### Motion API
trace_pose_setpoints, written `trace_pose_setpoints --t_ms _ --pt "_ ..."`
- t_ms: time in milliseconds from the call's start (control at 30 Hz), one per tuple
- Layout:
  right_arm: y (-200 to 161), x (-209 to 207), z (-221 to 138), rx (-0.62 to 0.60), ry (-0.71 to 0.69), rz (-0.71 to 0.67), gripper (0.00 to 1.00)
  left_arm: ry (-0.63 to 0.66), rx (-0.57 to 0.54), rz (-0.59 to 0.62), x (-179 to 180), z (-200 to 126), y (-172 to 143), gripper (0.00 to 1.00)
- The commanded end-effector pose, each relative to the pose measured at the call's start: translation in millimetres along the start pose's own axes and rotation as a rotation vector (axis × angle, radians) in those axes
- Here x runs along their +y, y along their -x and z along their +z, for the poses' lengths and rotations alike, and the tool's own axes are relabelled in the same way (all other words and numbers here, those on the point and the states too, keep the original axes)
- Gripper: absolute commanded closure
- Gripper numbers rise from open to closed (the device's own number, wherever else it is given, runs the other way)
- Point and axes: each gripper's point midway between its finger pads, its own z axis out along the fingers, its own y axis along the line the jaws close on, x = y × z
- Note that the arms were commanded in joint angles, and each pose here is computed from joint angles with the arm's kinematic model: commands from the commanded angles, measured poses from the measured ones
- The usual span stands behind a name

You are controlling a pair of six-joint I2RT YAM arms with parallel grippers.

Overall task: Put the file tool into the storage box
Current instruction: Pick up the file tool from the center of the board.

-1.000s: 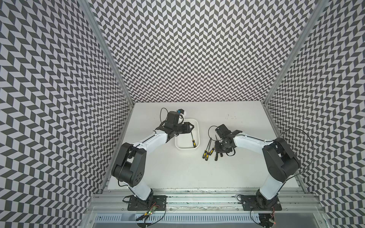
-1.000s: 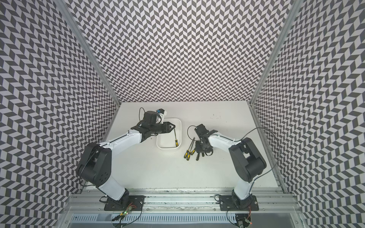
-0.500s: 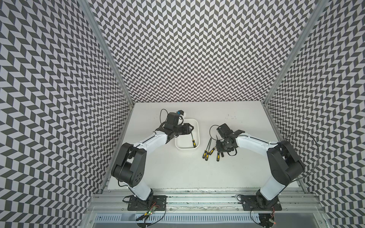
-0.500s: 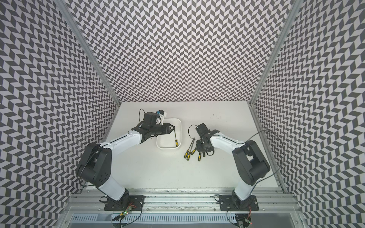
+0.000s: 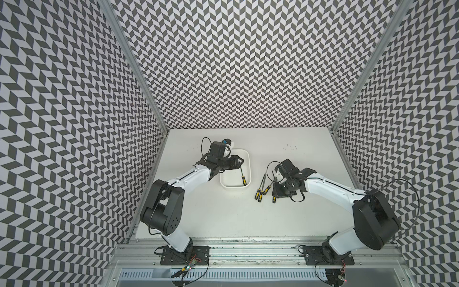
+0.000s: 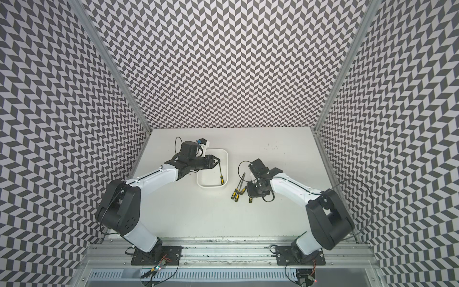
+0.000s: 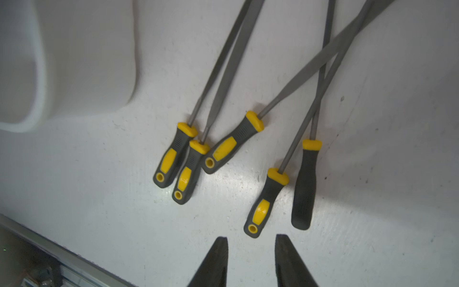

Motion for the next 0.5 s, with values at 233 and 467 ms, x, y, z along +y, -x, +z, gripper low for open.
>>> trace_pose_setpoints --t_ms 233,467 --pt "-5.9 1.5 19.9 0.050 0.009 -0.013 0.65 -0.017 -0.025 0.024 -4.3 -0.3 9.6 0.56" --pt "-0.7 -4.4 32.5 0.064 -0.031 -0.009 0.65 -0.018 -0.028 0.027 -4.2 -2.7 7.9 0.56"
